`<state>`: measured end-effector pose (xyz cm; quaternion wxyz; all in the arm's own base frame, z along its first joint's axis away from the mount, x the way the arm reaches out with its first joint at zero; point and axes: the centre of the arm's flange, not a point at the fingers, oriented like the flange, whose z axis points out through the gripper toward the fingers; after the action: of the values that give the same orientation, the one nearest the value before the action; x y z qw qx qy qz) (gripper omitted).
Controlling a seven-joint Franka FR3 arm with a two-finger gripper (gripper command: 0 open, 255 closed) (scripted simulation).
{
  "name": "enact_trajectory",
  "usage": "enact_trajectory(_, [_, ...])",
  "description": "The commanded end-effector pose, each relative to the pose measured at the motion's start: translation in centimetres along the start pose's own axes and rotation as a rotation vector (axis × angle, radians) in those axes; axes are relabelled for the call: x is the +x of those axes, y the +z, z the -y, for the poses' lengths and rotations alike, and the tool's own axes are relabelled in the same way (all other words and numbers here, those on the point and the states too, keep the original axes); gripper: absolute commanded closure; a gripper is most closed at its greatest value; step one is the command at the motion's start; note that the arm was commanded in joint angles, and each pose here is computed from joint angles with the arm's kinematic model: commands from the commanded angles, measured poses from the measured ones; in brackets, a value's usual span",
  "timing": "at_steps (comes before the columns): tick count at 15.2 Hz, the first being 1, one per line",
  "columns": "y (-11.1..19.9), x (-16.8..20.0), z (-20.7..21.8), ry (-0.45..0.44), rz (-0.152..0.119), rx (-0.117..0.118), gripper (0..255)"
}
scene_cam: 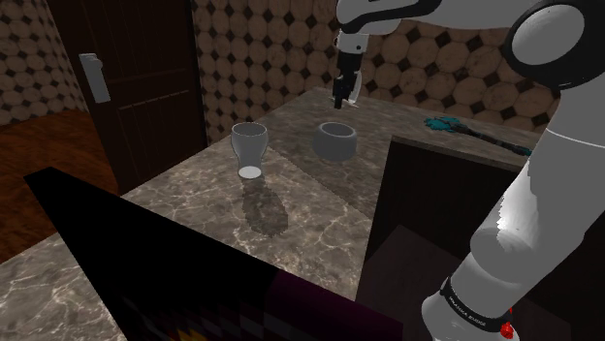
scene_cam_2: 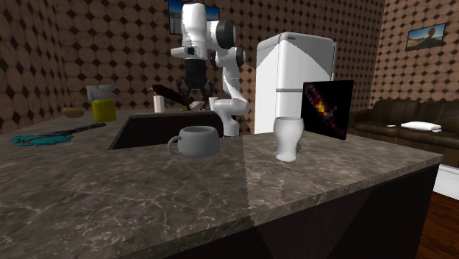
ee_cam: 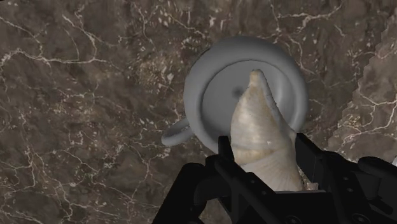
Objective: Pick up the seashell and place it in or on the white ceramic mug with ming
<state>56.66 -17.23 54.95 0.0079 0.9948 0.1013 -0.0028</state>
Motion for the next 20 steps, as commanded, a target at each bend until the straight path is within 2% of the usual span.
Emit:
enact_trajectory(1, [0.4,-0.5,-1.5,-0.001,0.0,0.0,255])
enact_trajectory(13, [6.9,-0.4,-1.5,-0.001,0.0,0.0,255])
enact_trajectory(20, [6.9,-0.4,-1.5,-0.001,0.0,0.0,255])
